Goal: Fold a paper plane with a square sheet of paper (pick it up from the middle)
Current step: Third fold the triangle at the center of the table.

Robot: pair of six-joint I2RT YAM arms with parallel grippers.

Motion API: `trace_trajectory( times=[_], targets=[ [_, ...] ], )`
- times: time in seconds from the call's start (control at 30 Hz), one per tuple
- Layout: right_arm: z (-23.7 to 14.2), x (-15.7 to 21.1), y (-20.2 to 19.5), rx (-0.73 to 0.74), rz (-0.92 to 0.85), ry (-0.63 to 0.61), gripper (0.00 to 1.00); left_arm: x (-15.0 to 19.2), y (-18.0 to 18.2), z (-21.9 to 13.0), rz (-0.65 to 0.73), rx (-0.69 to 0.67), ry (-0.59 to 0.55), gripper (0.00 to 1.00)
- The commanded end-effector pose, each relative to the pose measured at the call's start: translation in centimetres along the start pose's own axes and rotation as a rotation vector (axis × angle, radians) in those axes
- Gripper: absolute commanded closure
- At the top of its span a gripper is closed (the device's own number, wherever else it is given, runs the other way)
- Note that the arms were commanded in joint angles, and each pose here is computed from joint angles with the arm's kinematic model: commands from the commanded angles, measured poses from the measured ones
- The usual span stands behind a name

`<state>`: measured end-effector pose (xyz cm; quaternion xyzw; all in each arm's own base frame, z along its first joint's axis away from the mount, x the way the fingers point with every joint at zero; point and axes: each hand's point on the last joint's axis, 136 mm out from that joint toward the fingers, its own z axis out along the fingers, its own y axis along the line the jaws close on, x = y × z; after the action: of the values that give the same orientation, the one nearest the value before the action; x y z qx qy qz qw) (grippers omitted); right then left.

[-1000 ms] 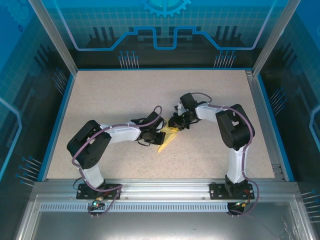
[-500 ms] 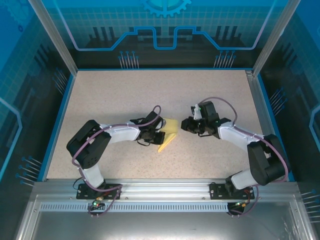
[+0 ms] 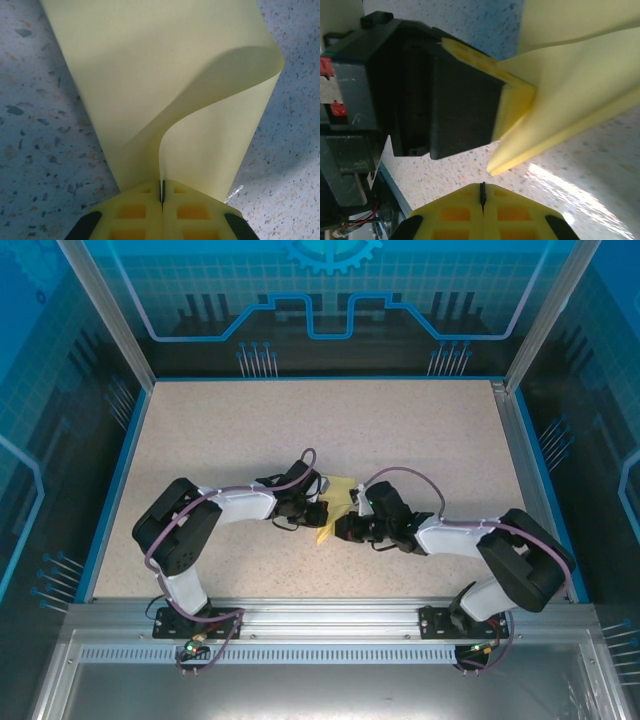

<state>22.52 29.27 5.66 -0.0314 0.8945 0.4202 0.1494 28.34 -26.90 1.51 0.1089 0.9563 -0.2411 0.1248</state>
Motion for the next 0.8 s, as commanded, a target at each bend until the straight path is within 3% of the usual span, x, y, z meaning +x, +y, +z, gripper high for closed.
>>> trace_trajectory(
  times=[0.0,0.77],
  targets=[
    [1.4,-0.9,1.9,-0.055,0.004,-0.035,0.98,1.9,1.7,1.1,-0.031,-0.039,0.064,1.0],
    [4.9,1.3,0.6,-0.044,0.034,0.026,1.0,2.1,1.8,1.2,-0.027,-0.036,0.077,1.0]
  ],
)
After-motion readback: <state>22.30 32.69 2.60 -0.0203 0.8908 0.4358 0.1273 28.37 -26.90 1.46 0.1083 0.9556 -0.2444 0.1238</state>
